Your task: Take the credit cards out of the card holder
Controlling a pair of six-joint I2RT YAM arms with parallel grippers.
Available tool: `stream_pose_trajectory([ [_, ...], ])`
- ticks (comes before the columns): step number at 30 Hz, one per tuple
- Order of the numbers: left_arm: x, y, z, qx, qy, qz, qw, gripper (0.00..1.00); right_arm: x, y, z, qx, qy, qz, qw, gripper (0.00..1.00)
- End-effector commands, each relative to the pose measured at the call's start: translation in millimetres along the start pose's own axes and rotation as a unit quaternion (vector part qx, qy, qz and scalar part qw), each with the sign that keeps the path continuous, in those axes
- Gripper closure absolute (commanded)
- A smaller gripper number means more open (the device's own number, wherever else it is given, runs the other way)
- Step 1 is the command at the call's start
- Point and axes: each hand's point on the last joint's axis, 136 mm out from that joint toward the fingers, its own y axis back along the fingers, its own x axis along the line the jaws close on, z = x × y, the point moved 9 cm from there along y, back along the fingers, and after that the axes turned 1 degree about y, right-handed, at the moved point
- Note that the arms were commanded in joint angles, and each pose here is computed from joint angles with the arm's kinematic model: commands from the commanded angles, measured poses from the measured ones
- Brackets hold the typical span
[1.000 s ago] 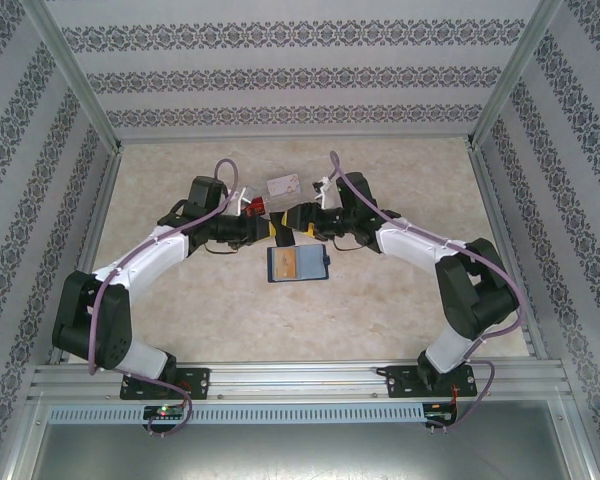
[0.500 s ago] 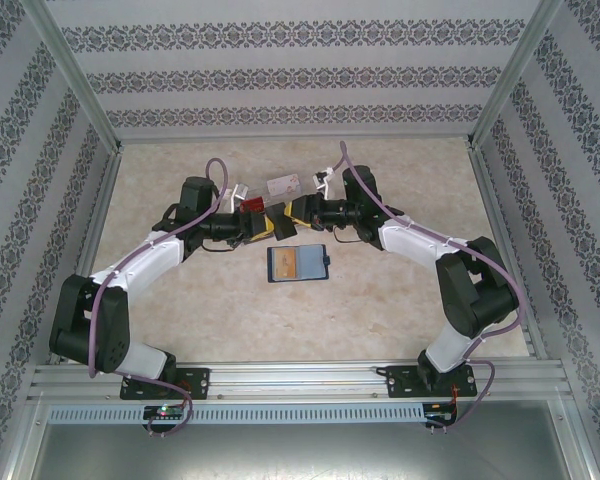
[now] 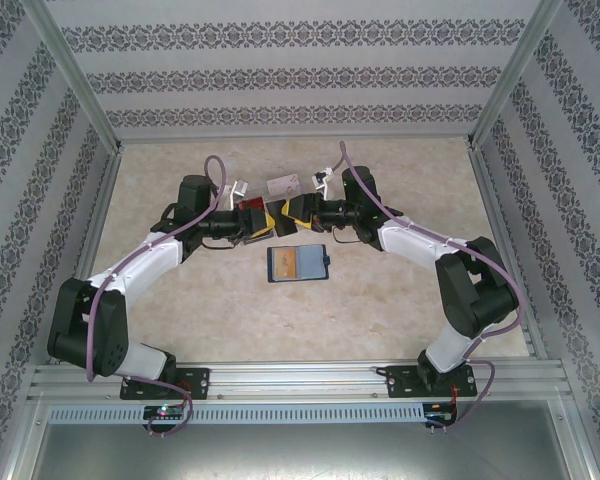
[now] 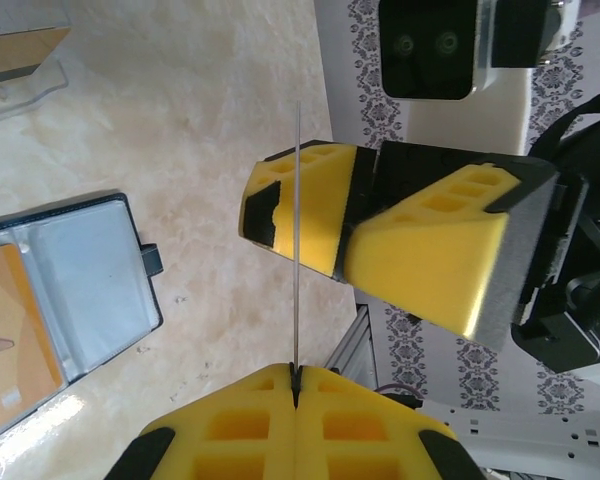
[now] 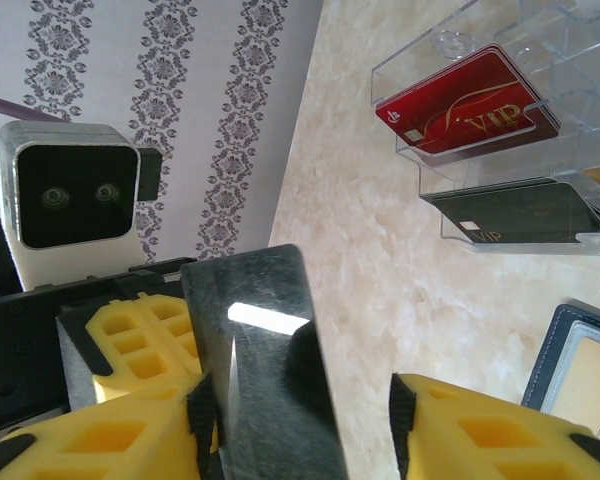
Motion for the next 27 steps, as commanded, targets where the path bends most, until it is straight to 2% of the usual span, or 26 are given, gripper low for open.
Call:
stream_pose_trajectory([
  [1,-10,7,3,-0.011,-0.016,-0.027,0.999,1.00,9,-4,-3,0.013,0.015,0.027,0.999,0.54],
  [5,-12,8,6,-0.024,0.002,-0.030,0.999,1.00,21,-1,-3,0.005,0.030,0.061,0.998,0.70],
  [10,-21,10,15,-0.062,0.031,-0.060,0.996,0.99,27,4,0,-0.020,0.023,0.065,0.997,0.84],
  [16,-23,12,20,-0.102,0.067,-0.084,0.989,0.74,27,-3,-2,-0.026,-0.010,0.090,0.995,0.90],
  [19,-22,12,21,-0.111,0.074,-0.087,0.987,0.71,25,-6,-4,-0.028,-0.022,0.090,0.995,0.91],
  [23,-21,11,22,-0.115,0.077,-0.090,0.986,0.73,23,-7,-4,-0.030,-0.033,0.088,0.995,0.91],
  [27,-20,11,22,-0.117,0.074,-0.087,0.987,0.88,20,-8,-4,-0.030,-0.038,0.082,0.995,0.90],
])
